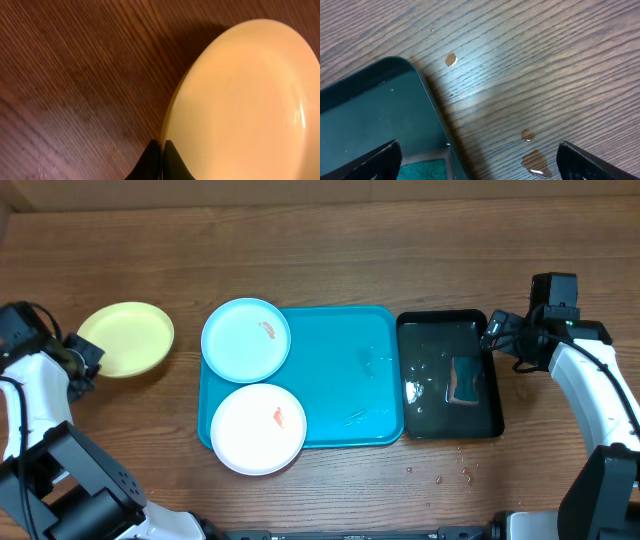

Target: Clean dirty plates on tray and stack at the side

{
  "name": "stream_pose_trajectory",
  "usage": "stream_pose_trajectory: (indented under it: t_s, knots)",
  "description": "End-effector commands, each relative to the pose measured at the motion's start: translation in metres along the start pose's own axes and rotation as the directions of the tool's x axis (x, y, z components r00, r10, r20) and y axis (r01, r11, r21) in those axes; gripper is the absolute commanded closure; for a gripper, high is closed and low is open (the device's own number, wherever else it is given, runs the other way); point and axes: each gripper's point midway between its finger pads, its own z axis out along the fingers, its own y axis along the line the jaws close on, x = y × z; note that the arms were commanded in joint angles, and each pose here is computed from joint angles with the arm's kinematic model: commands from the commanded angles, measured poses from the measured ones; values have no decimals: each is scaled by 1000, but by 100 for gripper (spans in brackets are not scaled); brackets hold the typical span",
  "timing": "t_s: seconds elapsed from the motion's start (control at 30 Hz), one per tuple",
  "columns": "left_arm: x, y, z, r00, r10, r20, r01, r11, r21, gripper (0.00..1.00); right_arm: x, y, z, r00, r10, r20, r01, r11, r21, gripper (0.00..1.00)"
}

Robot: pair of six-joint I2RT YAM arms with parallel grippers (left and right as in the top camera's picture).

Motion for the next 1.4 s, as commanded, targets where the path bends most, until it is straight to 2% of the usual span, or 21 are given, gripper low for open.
stream_pose_trajectory:
  t_s: [0.0, 0.3, 0.33, 0.37, 0.43, 0.47, 0.63, 0.7, 0.77, 0.97, 1.03, 1.17, 1.37]
  knots:
    - [12, 6, 13, 1000, -11, 4, 11, 1000, -26, 96, -9, 2, -6, 1000, 9, 28, -8, 1000, -12, 0]
    - [21, 1, 23, 1000, 6, 11, -6, 1000, -7, 94, -9, 2, -6, 1000, 9, 28, -8, 1000, -12, 0]
    - [22, -2, 23, 1000, 6, 6, -6, 1000, 6, 91, -9, 2, -6, 1000, 9, 28, -8, 1000, -12, 0]
    - [23, -4, 23, 1000, 6, 0, -6, 1000, 17, 83, -9, 2, -6, 1000, 9, 28, -8, 1000, -12, 0]
    - [26, -10, 22, 1000, 8, -17, -7, 999, 53, 55, -9, 2, -6, 1000, 9, 28, -8, 1000, -12, 0]
    - [28, -13, 22, 1000, 9, -25, -7, 997, 72, 48, -9, 2, -6, 1000, 9, 28, -8, 1000, -12, 0]
    - [38, -51, 15, 995, 82, -62, -66, 972, 227, 37, -9, 2, -6, 1000, 9, 28, -8, 1000, -12, 0]
    - [45, -68, 10, 989, 127, -74, -104, 959, 262, 36, -9, 2, -6, 1000, 9, 28, -8, 1000, -12, 0]
    - [51, -84, 3, 982, 169, -79, -141, 950, 277, 40, -9, 2, -6, 1000, 9, 28, -8, 1000, -12, 0]
    - [76, -148, -35, 942, 323, -88, -276, 899, 339, 62, -9, 2, -6, 1000, 9, 28, -8, 1000, -12, 0]
    - [90, -164, -47, 922, 375, -94, -323, 882, 344, 66, -9, 2, -6, 1000, 9, 29, -9, 1000, -12, 0]
    - [117, -176, -53, 886, 452, -103, -403, 861, 311, 67, -9, 2, -6, 1000, 9, 28, -8, 1000, -12, 0]
    - [138, -164, -45, 846, 523, -101, -504, 847, 168, 65, -9, 2, -6, 1000, 9, 28, -8, 1000, -12, 0]
